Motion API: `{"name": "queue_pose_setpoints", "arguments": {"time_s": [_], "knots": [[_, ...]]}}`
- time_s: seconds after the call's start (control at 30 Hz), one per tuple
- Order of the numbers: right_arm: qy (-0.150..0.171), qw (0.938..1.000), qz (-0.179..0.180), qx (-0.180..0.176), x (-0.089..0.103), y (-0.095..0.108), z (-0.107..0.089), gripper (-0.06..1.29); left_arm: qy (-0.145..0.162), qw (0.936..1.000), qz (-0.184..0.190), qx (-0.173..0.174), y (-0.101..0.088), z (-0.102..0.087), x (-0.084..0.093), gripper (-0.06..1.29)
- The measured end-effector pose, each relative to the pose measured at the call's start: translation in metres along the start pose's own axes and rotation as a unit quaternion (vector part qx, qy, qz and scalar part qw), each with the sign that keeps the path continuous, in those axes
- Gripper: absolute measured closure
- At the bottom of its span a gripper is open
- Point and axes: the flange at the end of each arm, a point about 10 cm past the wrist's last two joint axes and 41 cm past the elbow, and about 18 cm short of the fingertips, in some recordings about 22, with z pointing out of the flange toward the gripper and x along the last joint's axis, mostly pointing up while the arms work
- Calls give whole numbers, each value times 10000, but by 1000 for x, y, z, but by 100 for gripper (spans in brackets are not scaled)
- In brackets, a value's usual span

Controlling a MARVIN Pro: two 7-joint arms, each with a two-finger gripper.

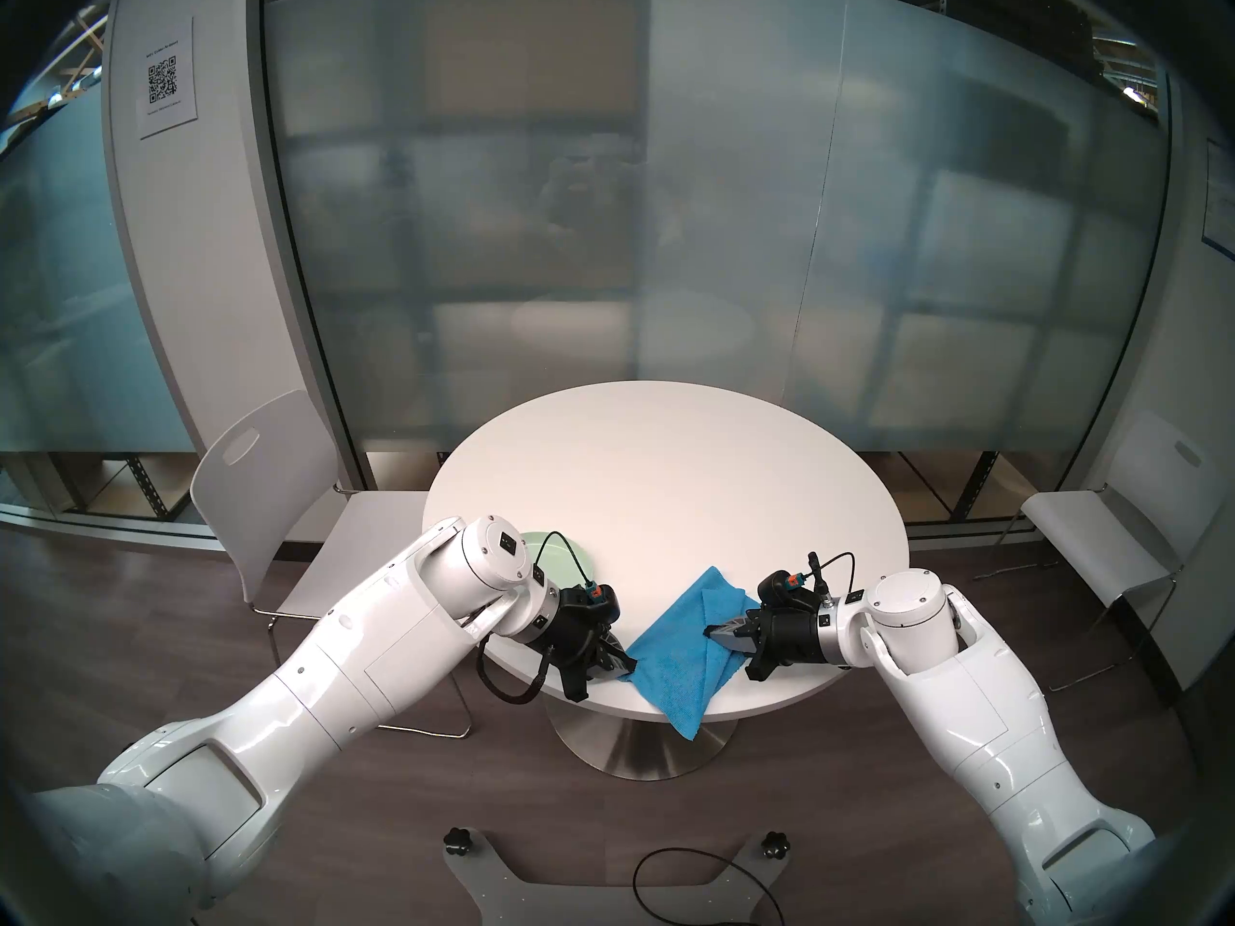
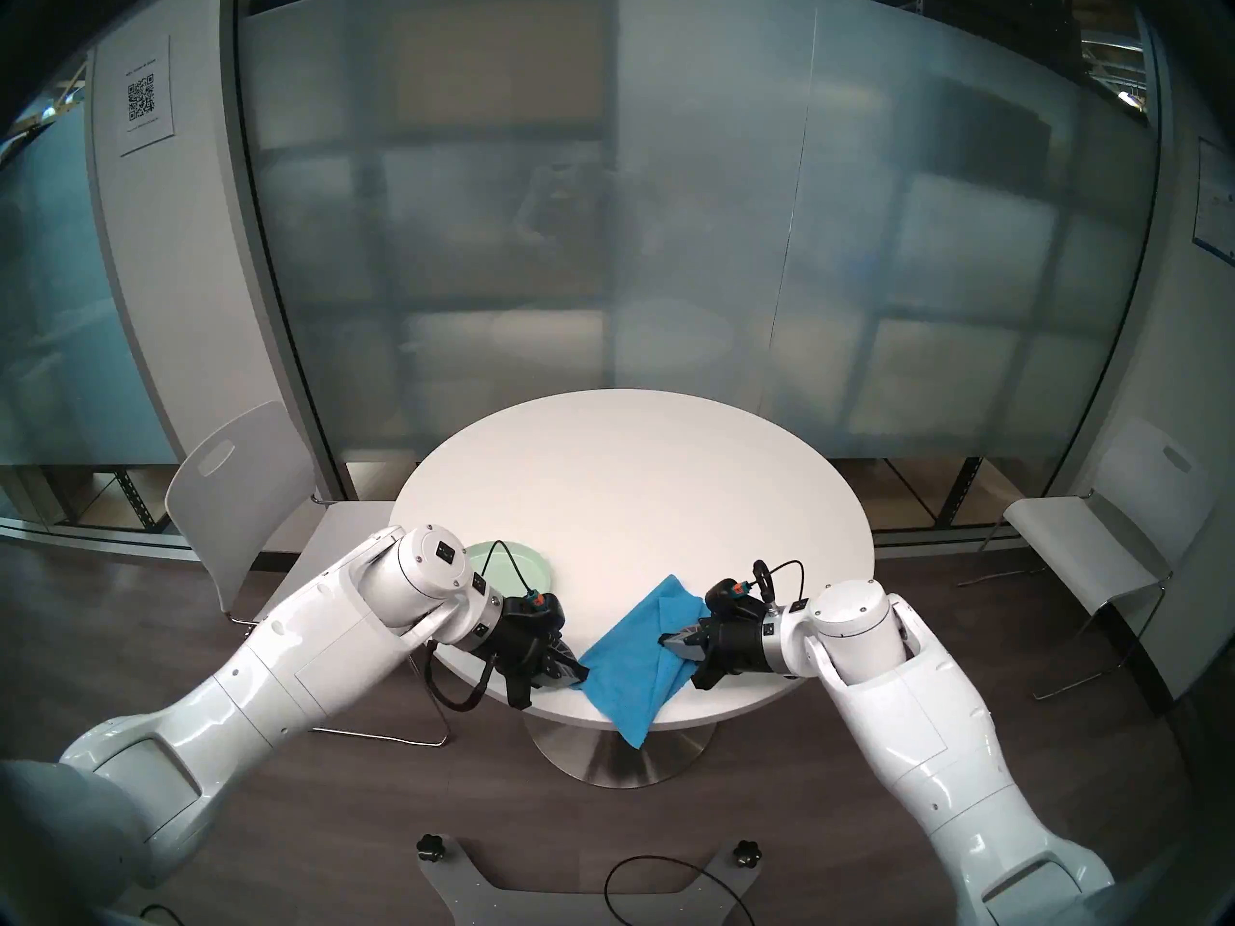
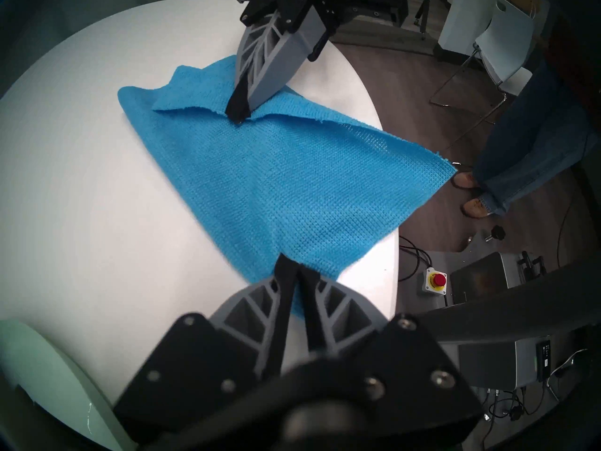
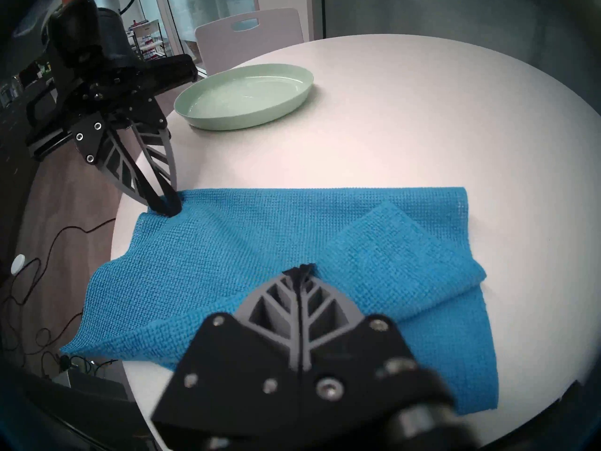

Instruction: Fold the napkin in half twice and place it beside the plate

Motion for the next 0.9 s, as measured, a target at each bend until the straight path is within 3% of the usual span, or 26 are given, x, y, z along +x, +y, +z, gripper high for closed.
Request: {"name": "queue_pose_setpoints", "arguments": {"time_s": [0.9], "knots": [[-174, 9996, 231, -48, -20, -8, -21, 125, -8, 10000, 3, -41, -2, -1, -2, 98]]}}
